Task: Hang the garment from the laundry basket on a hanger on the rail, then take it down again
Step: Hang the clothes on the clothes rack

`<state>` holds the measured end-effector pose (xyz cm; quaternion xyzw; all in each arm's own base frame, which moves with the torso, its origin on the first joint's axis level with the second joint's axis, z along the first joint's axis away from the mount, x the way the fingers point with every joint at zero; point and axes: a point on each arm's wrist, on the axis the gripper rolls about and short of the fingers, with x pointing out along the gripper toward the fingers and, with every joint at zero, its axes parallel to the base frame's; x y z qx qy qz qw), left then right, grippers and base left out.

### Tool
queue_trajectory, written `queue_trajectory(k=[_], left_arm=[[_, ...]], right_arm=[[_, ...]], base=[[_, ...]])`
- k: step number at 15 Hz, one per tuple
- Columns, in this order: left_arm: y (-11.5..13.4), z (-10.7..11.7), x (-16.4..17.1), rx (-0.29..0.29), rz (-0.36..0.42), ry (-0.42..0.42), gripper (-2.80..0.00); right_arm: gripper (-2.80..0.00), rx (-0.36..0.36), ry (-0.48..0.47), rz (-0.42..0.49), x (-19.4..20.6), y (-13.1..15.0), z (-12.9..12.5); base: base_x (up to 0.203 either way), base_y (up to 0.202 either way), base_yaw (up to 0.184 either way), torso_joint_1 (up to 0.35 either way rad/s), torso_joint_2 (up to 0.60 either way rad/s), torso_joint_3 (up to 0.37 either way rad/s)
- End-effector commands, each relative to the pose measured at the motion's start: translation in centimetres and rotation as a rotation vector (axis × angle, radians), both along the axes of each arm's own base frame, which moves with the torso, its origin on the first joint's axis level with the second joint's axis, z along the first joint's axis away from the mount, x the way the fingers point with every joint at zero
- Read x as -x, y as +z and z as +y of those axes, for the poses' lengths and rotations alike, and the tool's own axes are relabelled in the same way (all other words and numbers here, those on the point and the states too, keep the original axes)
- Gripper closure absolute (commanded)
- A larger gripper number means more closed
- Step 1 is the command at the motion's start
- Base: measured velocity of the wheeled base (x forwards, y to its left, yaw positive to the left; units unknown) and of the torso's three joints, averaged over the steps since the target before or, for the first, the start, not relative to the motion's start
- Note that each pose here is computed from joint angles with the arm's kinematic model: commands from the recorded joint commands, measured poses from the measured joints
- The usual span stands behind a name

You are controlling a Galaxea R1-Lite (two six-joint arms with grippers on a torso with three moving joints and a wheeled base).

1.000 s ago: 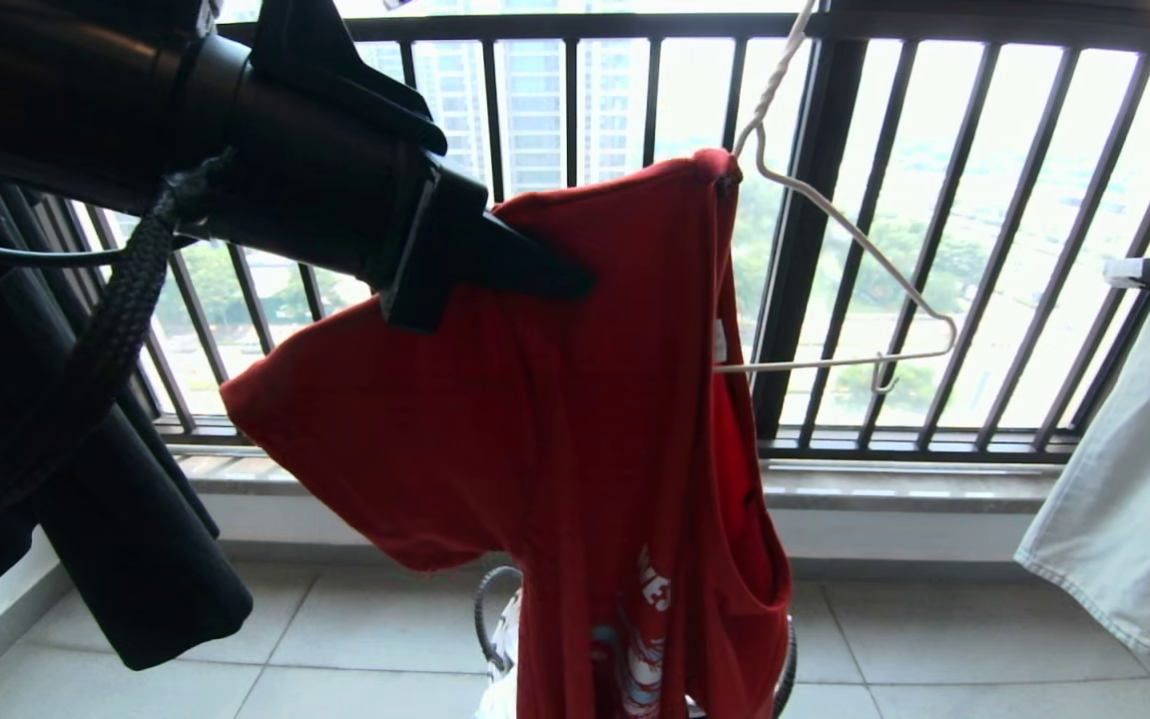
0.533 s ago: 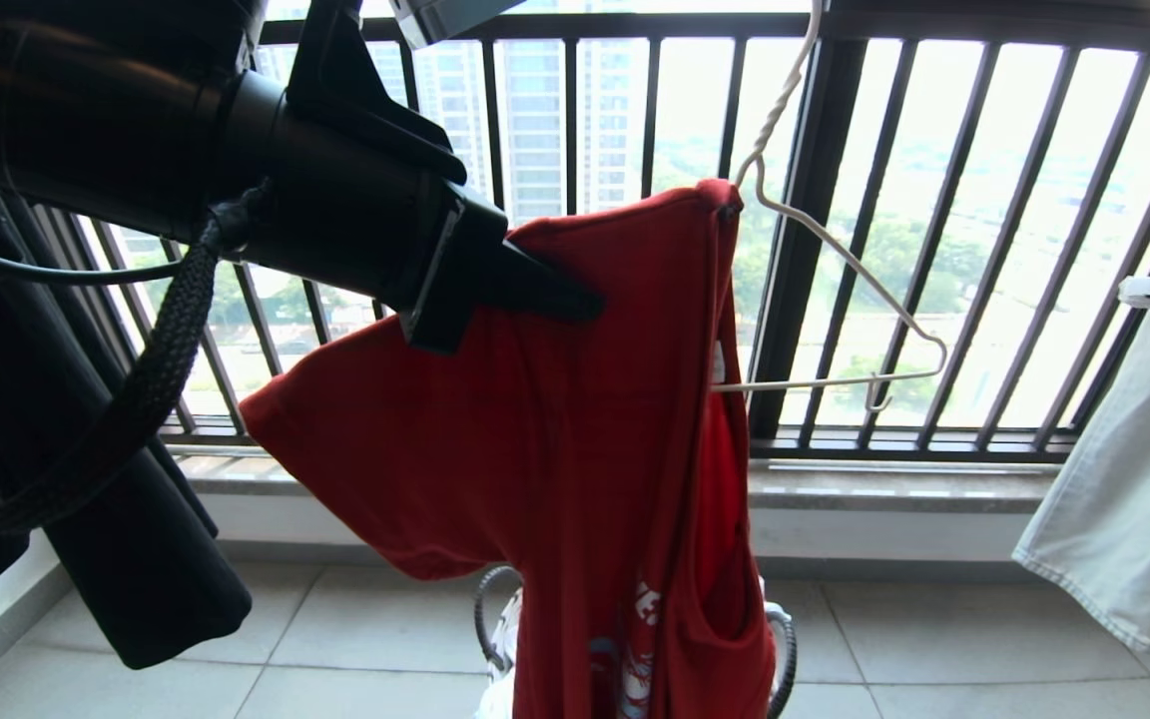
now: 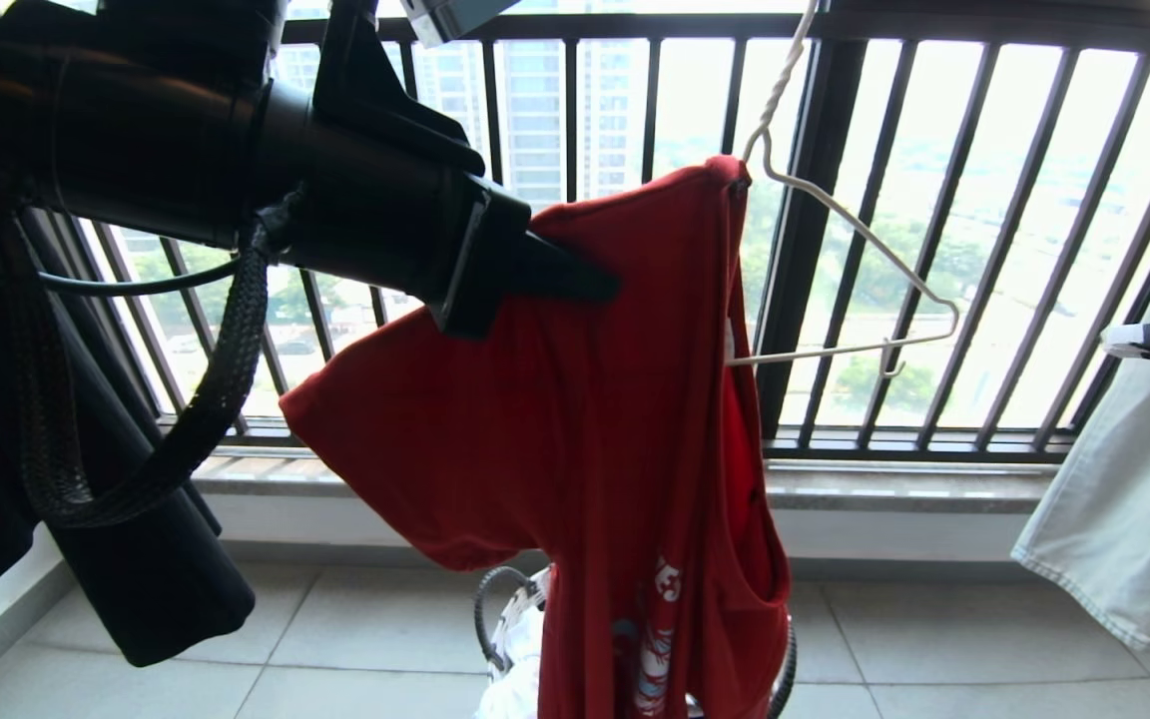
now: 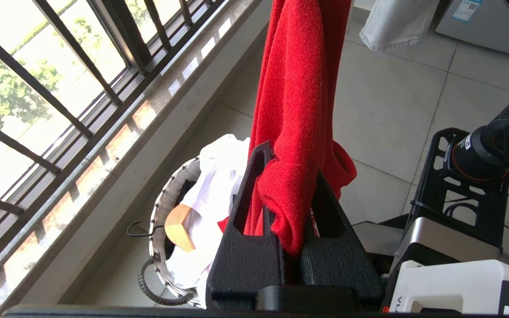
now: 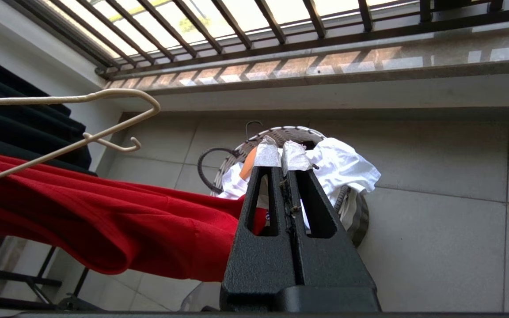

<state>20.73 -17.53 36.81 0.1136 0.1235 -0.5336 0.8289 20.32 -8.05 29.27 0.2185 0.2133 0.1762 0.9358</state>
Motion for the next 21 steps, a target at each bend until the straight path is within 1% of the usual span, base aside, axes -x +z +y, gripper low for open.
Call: queue_trajectory(k=[1, 4, 6, 9, 10, 12, 14, 16, 18, 21], left_arm=[[0.0, 0.3, 0.3, 0.001, -0.003, -0.001, 0.0], [0.9, 1.0, 1.2, 0.024, -0.032, 0.002, 0.0], [1.1, 1.1, 1.2, 0.029, -0.044, 0.004, 0.0], [1.3, 1.1, 1.3, 0.032, -0.053, 0.001, 0.0], [1.2, 1.1, 1.4, 0.03, -0.049, 0.003, 0.0], [1.0, 1.2, 1.4, 0.028, -0.041, 0.007, 0.0], [1.0, 1.3, 1.4, 0.026, -0.043, 0.008, 0.0], [1.2, 1.4, 1.6, 0.03, -0.047, 0.008, 0.0], [1.0, 1.3, 1.4, 0.026, -0.042, 0.008, 0.0], [0.7, 1.2, 1.4, 0.02, -0.034, 0.008, 0.0]], right_arm=[[0.0, -0.036, 0.05, 0.077, -0.4, -1.4, 1.0], [0.0, -0.071, 0.129, 0.178, -0.7, -3.7, 2.9], [0.0, -0.101, 0.184, 0.248, -0.8, -5.1, 4.6], [0.0, -0.161, 0.246, 0.332, -0.9, -6.2, 6.8], [-2.8, -0.159, 0.277, 0.336, -0.7, -6.7, 7.5], [-2.8, -0.159, 0.336, 0.32, -0.6, -7.6, 9.1], [-2.8, -0.157, 0.374, 0.298, -0.6, -8.1, 10.4], [-2.8, -0.144, 0.444, 0.242, 0.1, -7.9, 11.9], [-2.8, -0.114, 0.495, 0.194, 1.1, -7.4, 13.3], [-2.8, -0.044, 0.525, 0.127, 1.8, -6.8, 15.9]], base=[[0.0, 0.0, 0.0, 0.0, 0.0, 0.0], [0.0, 0.0, 0.0, 0.0, 0.0, 0.0], [0.0, 0.0, 0.0, 0.0, 0.0, 0.0], [0.0, 0.0, 0.0, 0.0, 0.0, 0.0], [0.0, 0.0, 0.0, 0.0, 0.0, 0.0], [0.0, 0.0, 0.0, 0.0, 0.0, 0.0], [0.0, 0.0, 0.0, 0.0, 0.0, 0.0], [0.0, 0.0, 0.0, 0.0, 0.0, 0.0], [0.0, 0.0, 0.0, 0.0, 0.0, 0.0], [0.0, 0.0, 0.0, 0.0, 0.0, 0.0]])
